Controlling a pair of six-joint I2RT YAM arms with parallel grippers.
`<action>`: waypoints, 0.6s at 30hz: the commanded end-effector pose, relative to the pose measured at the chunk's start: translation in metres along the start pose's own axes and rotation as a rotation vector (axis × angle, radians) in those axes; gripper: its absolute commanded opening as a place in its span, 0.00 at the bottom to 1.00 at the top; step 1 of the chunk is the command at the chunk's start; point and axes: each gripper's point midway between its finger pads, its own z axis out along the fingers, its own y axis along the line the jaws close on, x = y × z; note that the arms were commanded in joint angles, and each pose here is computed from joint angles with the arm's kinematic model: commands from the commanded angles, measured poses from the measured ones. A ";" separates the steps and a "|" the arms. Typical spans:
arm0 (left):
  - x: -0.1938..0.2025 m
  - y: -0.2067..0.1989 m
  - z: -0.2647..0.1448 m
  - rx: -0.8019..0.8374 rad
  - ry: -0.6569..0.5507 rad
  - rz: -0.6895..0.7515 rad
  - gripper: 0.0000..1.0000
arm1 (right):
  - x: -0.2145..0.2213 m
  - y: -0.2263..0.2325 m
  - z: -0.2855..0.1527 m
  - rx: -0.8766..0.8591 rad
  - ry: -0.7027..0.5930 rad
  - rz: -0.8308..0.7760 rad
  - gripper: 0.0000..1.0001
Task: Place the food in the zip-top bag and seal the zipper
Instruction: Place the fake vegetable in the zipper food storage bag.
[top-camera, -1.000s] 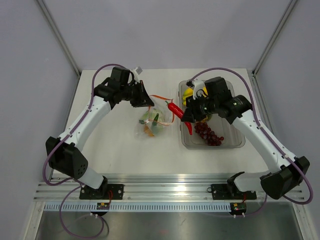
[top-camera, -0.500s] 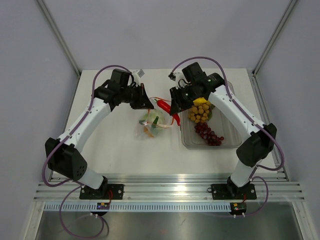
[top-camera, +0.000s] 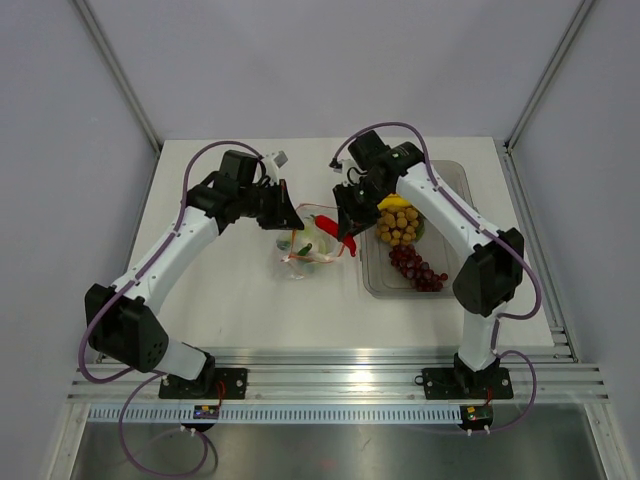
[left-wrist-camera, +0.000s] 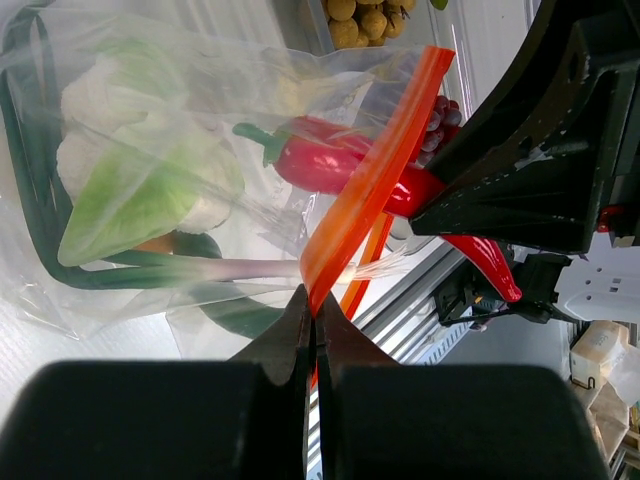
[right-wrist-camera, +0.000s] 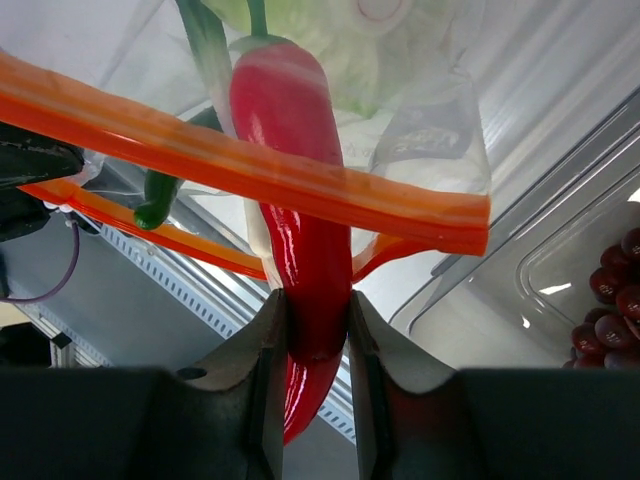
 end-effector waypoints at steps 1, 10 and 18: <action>-0.013 -0.017 -0.006 0.058 -0.057 0.070 0.00 | -0.016 0.020 -0.004 -0.024 -0.060 0.014 0.00; -0.019 -0.041 -0.006 0.106 -0.073 0.087 0.00 | -0.043 0.044 0.013 -0.075 -0.115 0.066 0.00; -0.025 -0.052 -0.015 0.126 -0.093 0.113 0.00 | -0.065 0.035 0.017 -0.014 -0.222 0.150 0.00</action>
